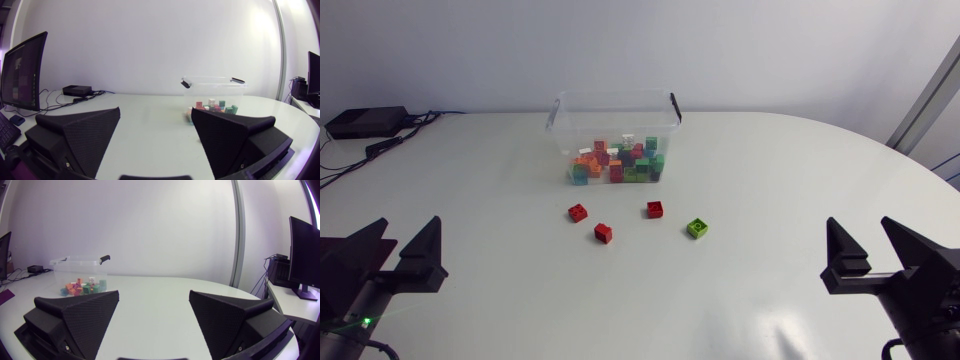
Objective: Place the duplo bricks in the container
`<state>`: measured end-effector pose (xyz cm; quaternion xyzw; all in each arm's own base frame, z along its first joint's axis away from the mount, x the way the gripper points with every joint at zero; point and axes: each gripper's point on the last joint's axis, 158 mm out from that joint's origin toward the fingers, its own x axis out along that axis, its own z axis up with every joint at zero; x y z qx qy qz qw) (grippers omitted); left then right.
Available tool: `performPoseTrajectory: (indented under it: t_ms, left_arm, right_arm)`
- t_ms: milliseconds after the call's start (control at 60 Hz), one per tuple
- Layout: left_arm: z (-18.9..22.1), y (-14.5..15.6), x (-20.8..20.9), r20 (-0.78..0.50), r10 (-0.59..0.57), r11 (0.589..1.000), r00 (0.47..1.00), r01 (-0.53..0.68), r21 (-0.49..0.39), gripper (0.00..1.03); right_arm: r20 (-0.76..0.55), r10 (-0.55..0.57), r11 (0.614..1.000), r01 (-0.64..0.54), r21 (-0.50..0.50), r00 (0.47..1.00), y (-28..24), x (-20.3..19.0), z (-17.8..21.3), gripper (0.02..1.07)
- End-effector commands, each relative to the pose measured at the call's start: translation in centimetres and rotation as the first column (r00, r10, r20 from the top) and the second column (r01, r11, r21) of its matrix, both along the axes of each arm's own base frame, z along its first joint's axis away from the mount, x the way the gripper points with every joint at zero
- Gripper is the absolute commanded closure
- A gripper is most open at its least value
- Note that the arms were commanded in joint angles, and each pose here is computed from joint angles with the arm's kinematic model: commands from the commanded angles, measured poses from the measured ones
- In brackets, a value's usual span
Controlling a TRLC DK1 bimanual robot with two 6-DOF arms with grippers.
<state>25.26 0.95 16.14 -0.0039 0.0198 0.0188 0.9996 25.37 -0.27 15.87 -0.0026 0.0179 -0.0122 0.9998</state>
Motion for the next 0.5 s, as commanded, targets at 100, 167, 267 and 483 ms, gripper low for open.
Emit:
performPoseTrajectory:
  t_ms: [100, 167, 267, 483]
  left_arm:
    - [-1.0, -0.4, 0.1, -0.014, -0.017, 1.0, 1.0, 0.017, -0.015, 0.04]
    - [-0.8, -0.3, 0.1, -0.01, -0.011, 1.0, 1.0, 0.011, -0.016, 0.04]
    - [-0.3, -0.1, 0.0, 0.002, -0.005, 1.0, 1.0, 0.005, -0.014, 0.04]
    - [3.9, 0.0, -0.4, 0.067, 0.0, 1.0, 0.998, 0.001, -0.013, 0.05]
  right_arm:
    - [-0.012, 0.001, 1.0, -0.001, -0.004, 1.0, 0.0, 0.0, -0.8, 0.06]
    - [-0.009, 0.01, 1.0, -0.01, -0.002, 1.0, 0.2, 0.0, -0.7, 0.06]
    - [0.008, 0.01, 1.0, -0.01, -0.002, 1.0, 0.2, 0.0, -0.2, 0.06]
    - [0.058, 0.054, 0.999, -0.054, -0.003, 0.997, 1.3, -0.3, 2.9, 0.07]
